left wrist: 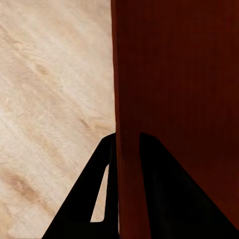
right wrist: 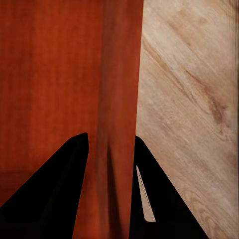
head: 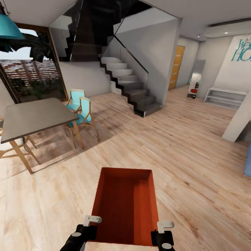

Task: Move the two storage containers from the living room to the garage. In the garage, place one container on the floor and stack the other container on top of it (either order is fine).

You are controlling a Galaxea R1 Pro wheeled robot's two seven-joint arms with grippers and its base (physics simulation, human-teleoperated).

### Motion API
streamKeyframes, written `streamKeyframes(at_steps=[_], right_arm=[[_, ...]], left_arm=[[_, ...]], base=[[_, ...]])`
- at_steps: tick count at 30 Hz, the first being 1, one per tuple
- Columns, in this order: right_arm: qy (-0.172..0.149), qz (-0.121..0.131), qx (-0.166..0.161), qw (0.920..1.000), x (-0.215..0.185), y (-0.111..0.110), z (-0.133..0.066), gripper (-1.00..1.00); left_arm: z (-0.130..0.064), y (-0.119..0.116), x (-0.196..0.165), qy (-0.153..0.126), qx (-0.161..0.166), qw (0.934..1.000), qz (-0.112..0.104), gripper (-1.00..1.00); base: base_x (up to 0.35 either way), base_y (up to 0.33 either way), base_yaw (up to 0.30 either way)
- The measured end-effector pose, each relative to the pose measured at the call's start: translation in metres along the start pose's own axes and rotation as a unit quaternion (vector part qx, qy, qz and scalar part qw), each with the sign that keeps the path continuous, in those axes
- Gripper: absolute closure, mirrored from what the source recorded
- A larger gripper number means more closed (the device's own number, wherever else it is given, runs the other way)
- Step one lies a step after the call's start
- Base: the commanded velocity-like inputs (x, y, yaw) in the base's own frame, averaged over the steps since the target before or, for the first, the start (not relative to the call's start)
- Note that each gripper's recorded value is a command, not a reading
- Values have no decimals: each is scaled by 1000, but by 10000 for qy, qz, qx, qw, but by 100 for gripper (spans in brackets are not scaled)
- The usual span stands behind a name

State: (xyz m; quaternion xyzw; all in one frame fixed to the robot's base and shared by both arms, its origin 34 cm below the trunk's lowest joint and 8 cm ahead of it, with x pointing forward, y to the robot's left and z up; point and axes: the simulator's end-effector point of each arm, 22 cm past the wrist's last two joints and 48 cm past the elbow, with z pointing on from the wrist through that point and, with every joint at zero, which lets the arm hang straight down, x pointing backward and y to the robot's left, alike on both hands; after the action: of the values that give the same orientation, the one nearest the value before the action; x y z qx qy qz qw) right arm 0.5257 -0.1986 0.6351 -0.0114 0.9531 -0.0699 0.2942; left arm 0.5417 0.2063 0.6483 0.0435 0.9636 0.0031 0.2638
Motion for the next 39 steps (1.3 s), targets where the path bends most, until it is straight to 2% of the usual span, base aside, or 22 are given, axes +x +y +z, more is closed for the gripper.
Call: streamKeyframes(at_steps=[31, 39], right_arm=[[0, -1, 0, 10000, 0, 0, 0, 100], [1, -1, -1, 10000, 0, 0, 0, 100]], left_arm=[[0, 0, 0, 0, 0, 10000, -3, 100], [0, 0, 0, 1, -1, 10000, -1, 100]], base=[[321, 0, -278], [321, 0, -41]])
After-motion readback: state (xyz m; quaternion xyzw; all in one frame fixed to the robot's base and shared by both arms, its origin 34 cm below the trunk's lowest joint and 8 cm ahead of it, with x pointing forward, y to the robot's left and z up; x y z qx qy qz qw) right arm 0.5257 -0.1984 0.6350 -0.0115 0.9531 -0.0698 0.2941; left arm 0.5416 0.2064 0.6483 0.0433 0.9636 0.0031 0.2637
